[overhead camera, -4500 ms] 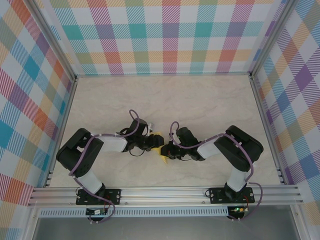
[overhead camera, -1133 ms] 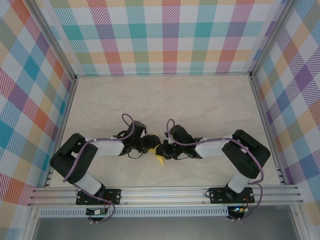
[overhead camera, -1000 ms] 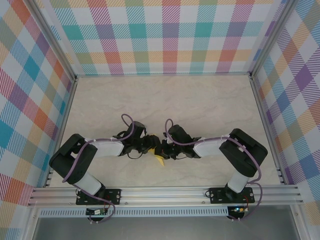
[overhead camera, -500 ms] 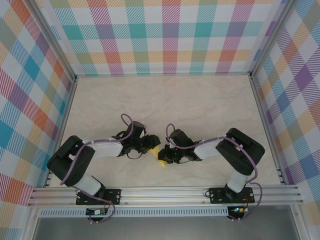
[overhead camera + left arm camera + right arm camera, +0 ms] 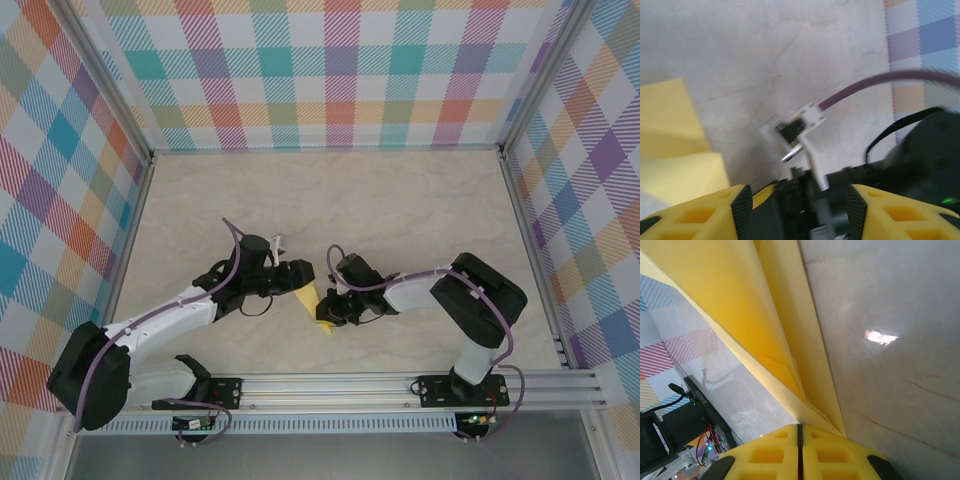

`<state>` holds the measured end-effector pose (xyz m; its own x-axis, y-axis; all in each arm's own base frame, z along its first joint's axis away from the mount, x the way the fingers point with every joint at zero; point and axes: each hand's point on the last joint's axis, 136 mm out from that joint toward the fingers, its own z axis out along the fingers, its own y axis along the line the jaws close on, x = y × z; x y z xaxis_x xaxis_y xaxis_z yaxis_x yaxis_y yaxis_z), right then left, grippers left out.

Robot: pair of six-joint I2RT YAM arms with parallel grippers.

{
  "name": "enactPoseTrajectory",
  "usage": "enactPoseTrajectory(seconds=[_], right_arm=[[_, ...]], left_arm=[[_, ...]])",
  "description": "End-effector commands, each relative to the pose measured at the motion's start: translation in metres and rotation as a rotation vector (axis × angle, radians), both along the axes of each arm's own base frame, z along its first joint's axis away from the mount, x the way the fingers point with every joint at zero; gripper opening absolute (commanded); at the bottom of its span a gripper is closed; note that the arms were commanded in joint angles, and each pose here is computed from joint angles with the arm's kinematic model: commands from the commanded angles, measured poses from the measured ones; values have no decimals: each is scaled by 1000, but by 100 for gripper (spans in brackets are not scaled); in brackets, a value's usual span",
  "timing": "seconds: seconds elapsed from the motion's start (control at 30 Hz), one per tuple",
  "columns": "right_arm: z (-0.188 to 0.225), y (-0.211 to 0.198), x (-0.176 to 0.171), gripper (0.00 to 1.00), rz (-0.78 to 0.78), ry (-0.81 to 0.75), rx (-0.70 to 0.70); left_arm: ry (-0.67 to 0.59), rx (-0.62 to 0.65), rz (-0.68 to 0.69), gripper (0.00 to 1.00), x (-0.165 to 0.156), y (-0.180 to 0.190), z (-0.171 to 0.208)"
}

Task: Fold a paper plane with a square sheet of paper (pick it up from the middle)
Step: Fold the wing for the fifth time at the center of the table.

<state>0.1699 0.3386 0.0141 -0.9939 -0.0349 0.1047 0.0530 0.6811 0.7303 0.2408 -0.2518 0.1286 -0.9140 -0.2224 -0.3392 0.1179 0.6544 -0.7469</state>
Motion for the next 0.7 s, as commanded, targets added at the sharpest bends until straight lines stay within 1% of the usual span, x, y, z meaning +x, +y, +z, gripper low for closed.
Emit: enactPoseTrajectory(seconds=[0.0,0.2,0.4,0.57,0.67], right_arm=[[-47,-38,-26,9,2,121,-214],[-49,-40,-27,9,1,131,-229],[-48,-40,-27,9,-1,131,-232],[-48,-40,-27,9,-1,135,-235],[-48,-41,-28,9,1,140,-238]], left_arm=[[23,14,-27,54,-14,3,-24],[-8,12,-38,53,-9,-1,-30],[-30,-13,-51,53,2,-12,-29],[-2,30,-48,52,10,-14,-48],[8,52,-24,52,18,-11,-58]])
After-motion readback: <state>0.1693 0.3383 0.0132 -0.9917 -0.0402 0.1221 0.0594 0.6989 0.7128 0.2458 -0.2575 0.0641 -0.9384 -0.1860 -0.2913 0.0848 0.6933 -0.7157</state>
